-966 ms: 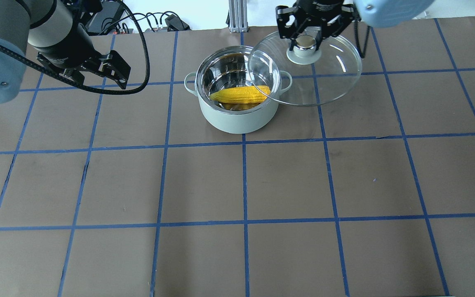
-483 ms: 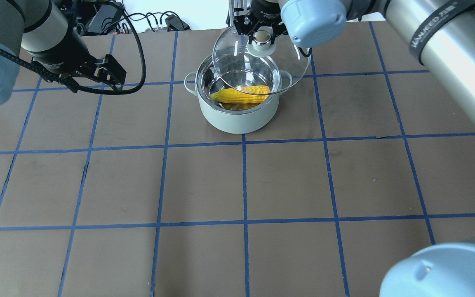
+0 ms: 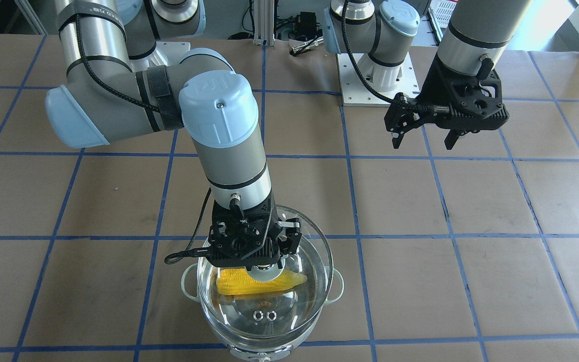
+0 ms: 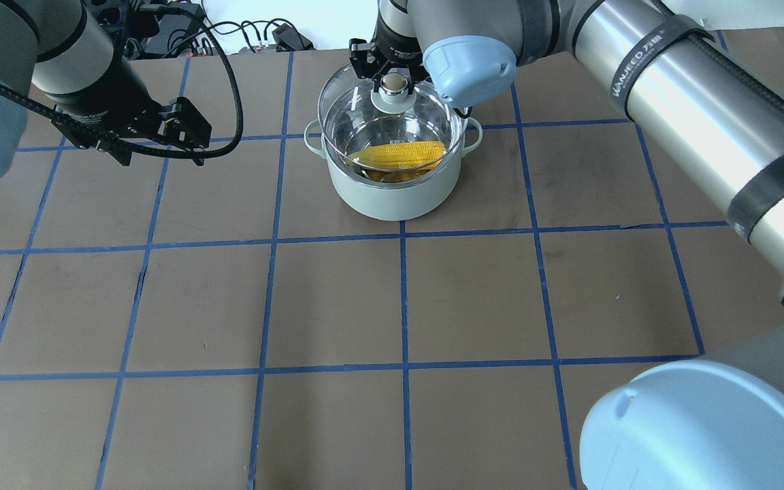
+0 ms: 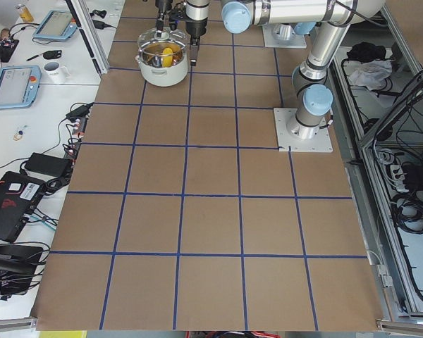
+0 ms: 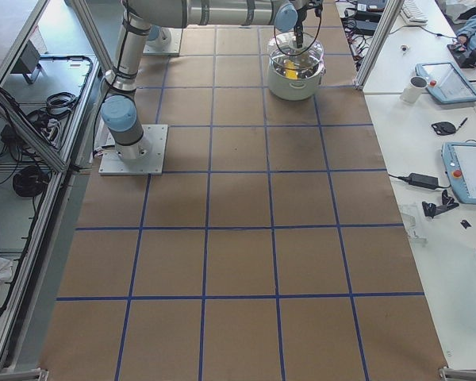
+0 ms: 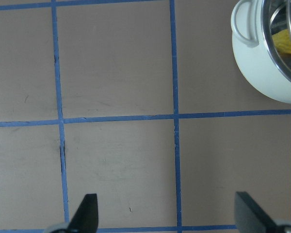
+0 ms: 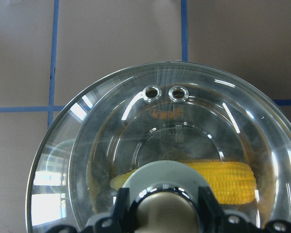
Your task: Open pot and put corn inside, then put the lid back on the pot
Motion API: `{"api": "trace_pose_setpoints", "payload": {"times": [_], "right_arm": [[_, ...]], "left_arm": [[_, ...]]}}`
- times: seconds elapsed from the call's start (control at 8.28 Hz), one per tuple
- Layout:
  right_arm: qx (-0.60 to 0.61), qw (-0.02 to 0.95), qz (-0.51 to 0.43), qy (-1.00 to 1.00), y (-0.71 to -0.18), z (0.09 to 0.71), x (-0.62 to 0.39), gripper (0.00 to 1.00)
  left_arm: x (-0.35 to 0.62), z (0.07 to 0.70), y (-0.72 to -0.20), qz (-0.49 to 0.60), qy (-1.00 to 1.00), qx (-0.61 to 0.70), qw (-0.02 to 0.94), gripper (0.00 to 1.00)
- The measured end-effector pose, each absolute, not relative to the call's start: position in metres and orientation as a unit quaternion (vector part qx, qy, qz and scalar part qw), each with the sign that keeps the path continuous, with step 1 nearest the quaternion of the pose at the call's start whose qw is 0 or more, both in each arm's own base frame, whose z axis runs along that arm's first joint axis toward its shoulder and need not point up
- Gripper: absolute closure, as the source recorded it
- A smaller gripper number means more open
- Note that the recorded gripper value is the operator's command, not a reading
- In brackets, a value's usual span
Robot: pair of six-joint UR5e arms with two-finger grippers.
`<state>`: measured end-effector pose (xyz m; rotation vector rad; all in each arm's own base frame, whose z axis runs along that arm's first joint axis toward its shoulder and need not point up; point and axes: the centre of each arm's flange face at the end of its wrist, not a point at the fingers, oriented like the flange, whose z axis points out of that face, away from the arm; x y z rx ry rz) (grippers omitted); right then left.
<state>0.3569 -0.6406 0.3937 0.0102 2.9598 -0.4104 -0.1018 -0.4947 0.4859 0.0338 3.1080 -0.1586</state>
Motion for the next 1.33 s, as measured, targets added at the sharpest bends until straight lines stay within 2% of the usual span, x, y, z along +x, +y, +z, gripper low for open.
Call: {"api": "trace_pose_setpoints", "payload": {"times": [1.33], "right_arm": [[-0.028, 0.049, -0.121, 0.991, -0.646, 0.357, 0.361, 0.61]], "left_arm": [[-0.110, 0.487, -0.476, -0.043, 0.999, 0.013, 0.000, 0.00]]}}
